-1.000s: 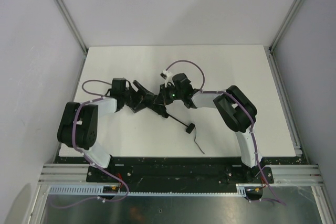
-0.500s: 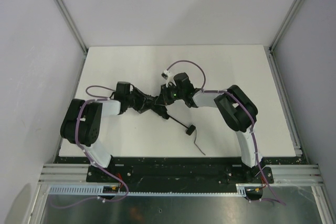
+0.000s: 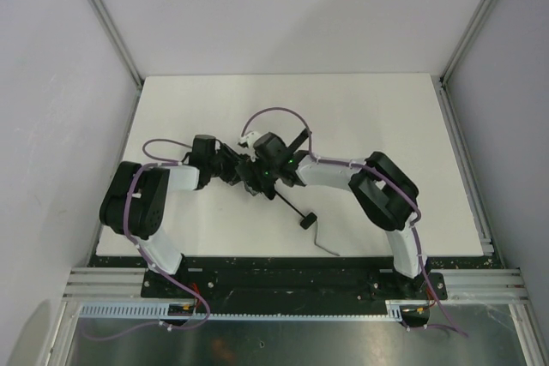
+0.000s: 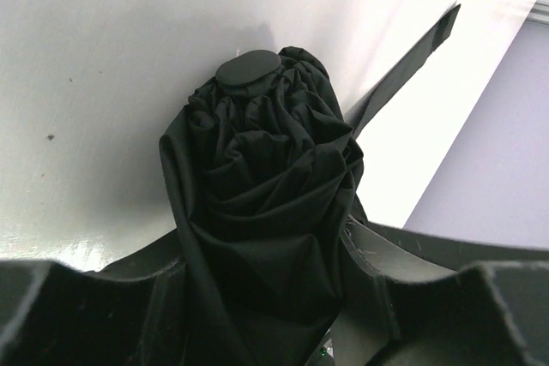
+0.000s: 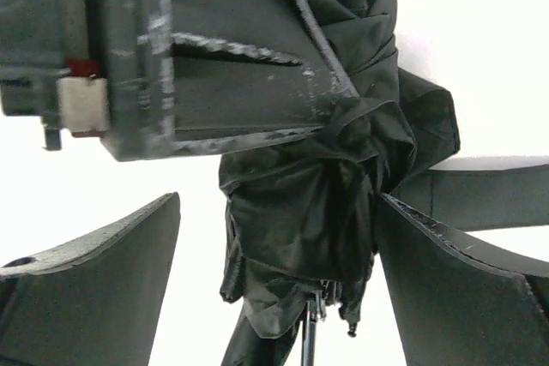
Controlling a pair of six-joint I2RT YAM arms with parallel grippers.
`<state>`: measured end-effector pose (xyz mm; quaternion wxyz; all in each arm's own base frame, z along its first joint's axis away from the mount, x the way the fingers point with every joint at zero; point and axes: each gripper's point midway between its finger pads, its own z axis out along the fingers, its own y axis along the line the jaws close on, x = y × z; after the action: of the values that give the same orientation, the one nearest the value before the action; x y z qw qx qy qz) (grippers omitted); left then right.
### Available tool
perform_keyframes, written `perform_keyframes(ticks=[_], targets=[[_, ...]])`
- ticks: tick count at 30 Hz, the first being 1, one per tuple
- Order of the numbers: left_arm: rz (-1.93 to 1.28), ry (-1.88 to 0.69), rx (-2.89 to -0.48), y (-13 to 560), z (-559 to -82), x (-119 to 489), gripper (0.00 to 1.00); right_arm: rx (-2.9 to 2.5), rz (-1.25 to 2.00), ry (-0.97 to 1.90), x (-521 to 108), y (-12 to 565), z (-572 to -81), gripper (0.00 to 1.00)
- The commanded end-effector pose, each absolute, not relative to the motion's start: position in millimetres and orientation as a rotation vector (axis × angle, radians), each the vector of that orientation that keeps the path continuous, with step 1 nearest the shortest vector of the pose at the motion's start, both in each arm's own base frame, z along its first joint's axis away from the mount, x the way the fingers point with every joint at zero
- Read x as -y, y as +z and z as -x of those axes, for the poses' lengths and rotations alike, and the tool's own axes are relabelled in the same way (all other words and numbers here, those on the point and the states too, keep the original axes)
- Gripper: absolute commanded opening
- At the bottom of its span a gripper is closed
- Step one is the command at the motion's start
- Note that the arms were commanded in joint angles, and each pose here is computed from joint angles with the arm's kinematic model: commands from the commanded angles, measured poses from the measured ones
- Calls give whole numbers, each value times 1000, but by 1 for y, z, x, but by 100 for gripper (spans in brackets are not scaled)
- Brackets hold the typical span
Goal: Put away the umbrella
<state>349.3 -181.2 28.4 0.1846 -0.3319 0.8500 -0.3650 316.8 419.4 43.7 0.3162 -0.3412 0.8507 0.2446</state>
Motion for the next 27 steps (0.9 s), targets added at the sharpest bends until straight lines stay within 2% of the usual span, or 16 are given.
perform_keyframes(ticks=[1,5,7,8,12,17,19,21,23,27], targets=[[948,-828,-2527,-12,-318,166,0,-2113,951,281,-408,75,-331,96],[954,-833,-2530,-12,-316,167,0,-2056,960,25,-414,64,-338,94],[961,-834,-2529,-12,-315,167,0,-2039,947,-74,-417,58,-340,87],[962,-836,-2528,-12,-315,167,0,-2038,934,-95,-419,55,-341,81],[960,-847,-2530,-9,-313,169,0,-2090,902,-92,-414,37,-338,42],[928,-851,-2505,0,-317,168,5,-2215,888,-7,-391,5,-328,19],[918,-869,-2500,5,-319,170,13,-2266,906,51,-385,-7,-321,8],[902,-887,-2490,10,-321,171,27,-2325,934,178,-385,-18,-312,2],[880,-894,-2460,20,-325,169,42,-2385,961,334,-385,-27,-302,1],[836,-892,-2377,44,-332,157,78,-2461,984,635,-391,-33,-284,0]])
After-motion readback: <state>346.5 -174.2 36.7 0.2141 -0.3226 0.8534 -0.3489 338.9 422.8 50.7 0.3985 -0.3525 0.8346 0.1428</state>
